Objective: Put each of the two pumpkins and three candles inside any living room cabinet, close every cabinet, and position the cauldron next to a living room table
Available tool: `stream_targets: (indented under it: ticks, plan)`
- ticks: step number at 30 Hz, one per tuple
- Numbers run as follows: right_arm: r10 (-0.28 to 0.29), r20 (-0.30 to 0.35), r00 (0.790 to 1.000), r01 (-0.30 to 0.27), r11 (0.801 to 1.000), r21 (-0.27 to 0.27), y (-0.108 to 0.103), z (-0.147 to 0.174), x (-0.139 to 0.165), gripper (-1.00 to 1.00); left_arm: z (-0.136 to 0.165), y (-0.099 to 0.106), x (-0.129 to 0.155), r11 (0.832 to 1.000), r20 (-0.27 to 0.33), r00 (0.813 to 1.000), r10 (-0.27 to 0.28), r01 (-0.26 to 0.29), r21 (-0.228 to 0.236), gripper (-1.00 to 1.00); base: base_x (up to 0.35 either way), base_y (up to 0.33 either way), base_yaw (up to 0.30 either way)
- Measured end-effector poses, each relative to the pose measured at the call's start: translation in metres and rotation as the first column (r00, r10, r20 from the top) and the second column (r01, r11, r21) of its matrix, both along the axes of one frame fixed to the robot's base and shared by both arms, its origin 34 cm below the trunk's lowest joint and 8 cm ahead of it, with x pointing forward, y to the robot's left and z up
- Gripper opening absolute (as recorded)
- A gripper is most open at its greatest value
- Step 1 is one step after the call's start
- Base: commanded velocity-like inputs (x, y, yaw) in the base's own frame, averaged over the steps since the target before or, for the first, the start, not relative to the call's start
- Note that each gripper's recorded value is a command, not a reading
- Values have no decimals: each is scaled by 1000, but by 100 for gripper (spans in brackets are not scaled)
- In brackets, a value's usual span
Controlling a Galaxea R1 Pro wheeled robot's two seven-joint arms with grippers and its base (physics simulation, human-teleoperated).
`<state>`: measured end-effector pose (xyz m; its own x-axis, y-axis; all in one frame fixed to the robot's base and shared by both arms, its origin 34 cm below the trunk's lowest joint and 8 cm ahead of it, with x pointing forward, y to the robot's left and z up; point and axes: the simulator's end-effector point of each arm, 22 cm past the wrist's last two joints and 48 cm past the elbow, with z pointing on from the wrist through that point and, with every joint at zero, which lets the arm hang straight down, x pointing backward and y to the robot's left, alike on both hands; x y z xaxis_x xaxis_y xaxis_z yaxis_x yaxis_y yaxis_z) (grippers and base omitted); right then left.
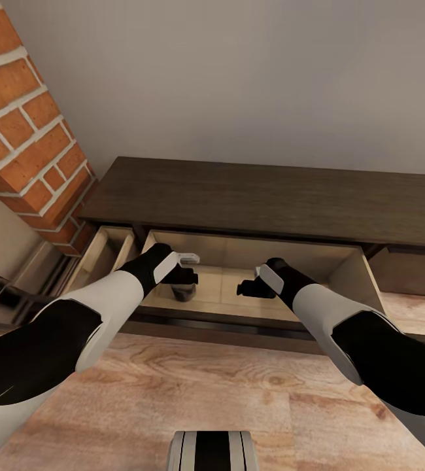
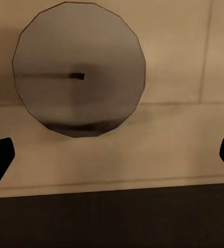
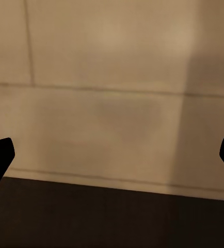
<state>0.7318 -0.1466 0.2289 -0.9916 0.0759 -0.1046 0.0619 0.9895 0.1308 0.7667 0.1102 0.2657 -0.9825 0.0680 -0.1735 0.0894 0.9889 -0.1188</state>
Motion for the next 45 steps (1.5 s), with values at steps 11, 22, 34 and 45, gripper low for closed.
stream_targets:
  ticks: [11,22,34,45]
  plan:
    - [1,0,1000,-1,1000,-3,-1,0,0,100,-1,6,-4,1000,-20,1000,-1,1,26,100,-33,0,0]
    - [2,0,1000,-2,1000,-1,1,0,0,100,-1,7,-5,999,-22,1000,0,1,35,100,0,0,0]
    - [2,32,999,-2,1000,-1,1,22,8,100,21,6,-2,999,-9,1000,-5,5,35,100,0,0,0]
    - [4,75,997,-4,1000,-7,0,52,17,100,53,6,1,999,9,1000,-12,12,37,100,0,0,0]
